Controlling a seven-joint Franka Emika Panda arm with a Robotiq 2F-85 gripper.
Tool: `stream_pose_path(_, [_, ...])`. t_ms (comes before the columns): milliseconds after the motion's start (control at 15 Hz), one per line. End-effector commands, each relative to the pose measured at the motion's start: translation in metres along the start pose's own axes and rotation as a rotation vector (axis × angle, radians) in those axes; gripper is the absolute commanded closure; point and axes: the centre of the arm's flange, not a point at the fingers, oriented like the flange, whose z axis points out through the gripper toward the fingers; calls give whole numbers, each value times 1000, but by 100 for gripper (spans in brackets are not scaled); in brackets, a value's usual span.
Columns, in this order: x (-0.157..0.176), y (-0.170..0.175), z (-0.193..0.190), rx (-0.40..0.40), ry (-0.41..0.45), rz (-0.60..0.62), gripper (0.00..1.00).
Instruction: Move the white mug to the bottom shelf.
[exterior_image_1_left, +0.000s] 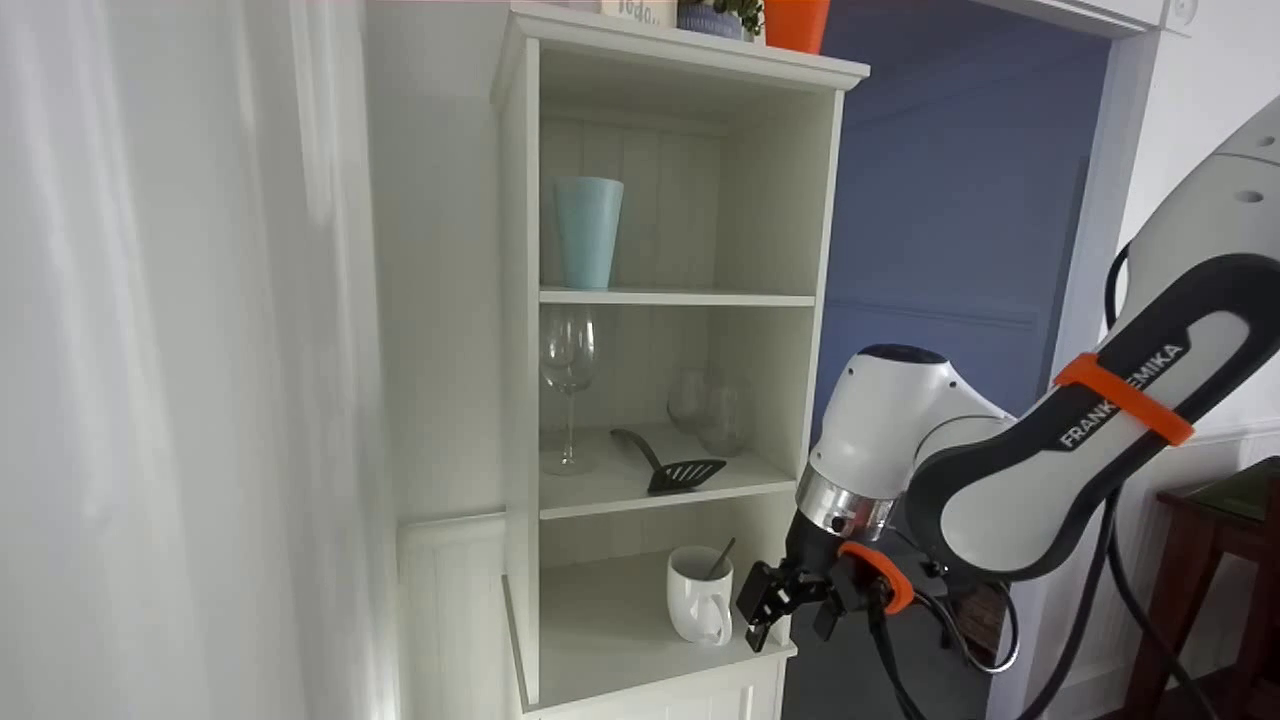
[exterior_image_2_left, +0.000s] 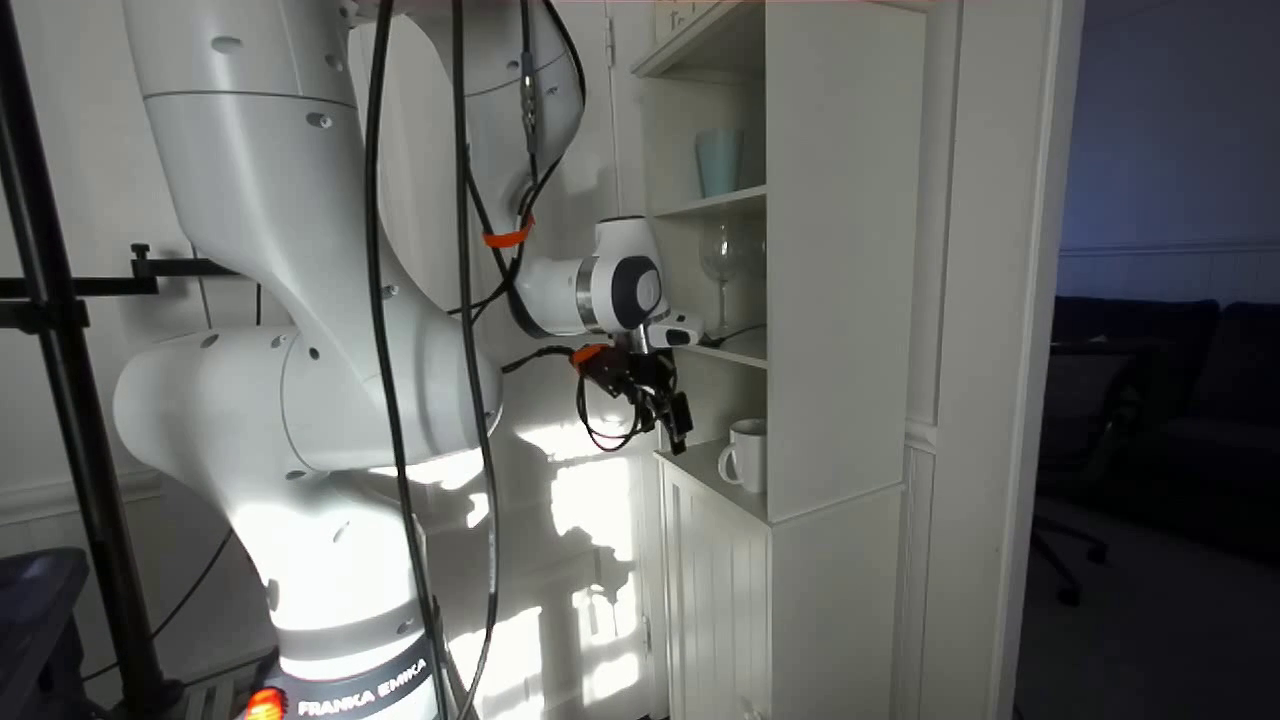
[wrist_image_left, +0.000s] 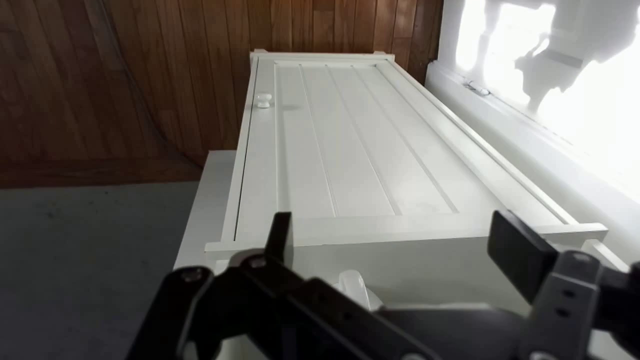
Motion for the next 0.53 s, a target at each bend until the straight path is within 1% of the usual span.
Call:
stream_pose_path(0, [-17,-8,-70,-43,-47,68,0])
stream_pose_path(67, [-17,-9,-83,-53,-32,95,0])
stream_pose_path(133, [-17,-9,-92,-29,-19,93,0])
stream_pose_path(200, [-19,-11,-104,44,-15,54,0])
stream_pose_path(267, [-4,-13,-68,-25,-19,64,0])
stream_pose_path(333, [-5,-15,-81,9,-17,58,0])
stream_pose_path(467, [-9,-14,-93,45,-19,55,0])
